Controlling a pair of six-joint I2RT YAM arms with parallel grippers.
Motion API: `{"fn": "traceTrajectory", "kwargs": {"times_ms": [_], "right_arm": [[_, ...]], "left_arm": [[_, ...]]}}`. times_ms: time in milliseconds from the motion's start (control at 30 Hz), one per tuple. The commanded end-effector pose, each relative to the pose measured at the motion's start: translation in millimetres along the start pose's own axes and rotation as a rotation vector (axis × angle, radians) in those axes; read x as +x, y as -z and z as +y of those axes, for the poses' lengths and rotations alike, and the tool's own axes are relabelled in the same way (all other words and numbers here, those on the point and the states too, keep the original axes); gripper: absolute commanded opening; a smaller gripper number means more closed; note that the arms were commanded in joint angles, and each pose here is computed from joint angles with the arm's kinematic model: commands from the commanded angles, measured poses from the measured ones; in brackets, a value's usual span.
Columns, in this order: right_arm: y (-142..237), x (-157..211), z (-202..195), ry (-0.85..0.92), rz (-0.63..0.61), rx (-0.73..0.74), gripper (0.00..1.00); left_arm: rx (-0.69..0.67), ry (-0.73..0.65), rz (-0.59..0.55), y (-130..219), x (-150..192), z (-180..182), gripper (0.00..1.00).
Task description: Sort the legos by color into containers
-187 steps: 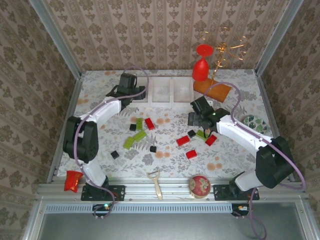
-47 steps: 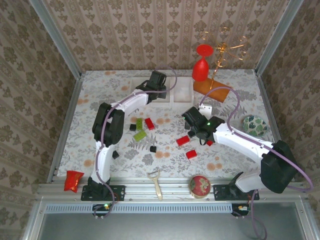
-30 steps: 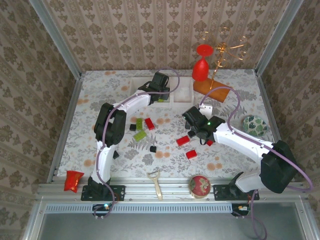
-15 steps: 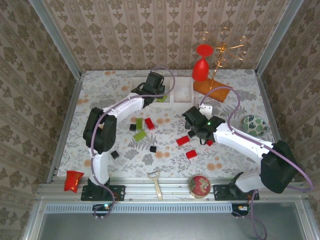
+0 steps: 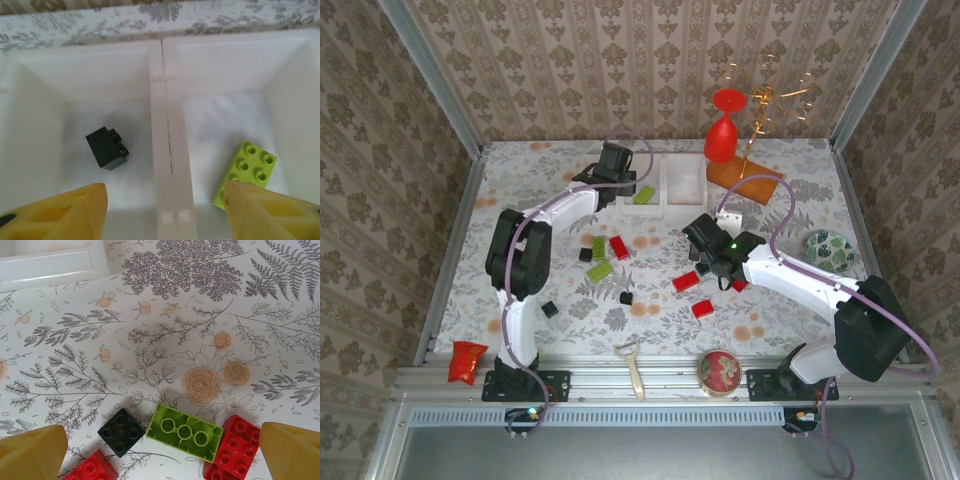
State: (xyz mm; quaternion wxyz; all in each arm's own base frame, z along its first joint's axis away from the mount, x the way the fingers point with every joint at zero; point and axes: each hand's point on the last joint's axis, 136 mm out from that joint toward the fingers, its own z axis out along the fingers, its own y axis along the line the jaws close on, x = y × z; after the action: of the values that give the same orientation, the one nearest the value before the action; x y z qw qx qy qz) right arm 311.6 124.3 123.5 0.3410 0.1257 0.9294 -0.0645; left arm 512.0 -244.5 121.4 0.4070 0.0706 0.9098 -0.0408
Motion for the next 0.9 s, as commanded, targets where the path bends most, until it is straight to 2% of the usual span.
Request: {"fn": "traceTrajectory", "kwargs": {"times_ms": [0,133,367,867], "right_arm": [[0.7,-2.3,-4.5,-0.013,0.0,0.025,1.0],[0.9,-4.4,-2.3,-0.014,-0.003,0.018,1.0],[0.8,-5.7,-0.1,-0.009,-0.002,0.014,1.0],[2.6,-1.2,-5.3,-0.016,-0.003,0.007,1.0]], "left_arm": [[0.032,0.016,0.04,-8.2,6.6,-5.4,0.63],[0.031,0.016,0.06,-12.4,14.2,-5.3,0.6],[-0.002,0.034,0.072,-11.6,26.8,-1.0,0.42],[-0.055,0.004,0.087,-4.7,41.4,-0.6,0.18]]}}
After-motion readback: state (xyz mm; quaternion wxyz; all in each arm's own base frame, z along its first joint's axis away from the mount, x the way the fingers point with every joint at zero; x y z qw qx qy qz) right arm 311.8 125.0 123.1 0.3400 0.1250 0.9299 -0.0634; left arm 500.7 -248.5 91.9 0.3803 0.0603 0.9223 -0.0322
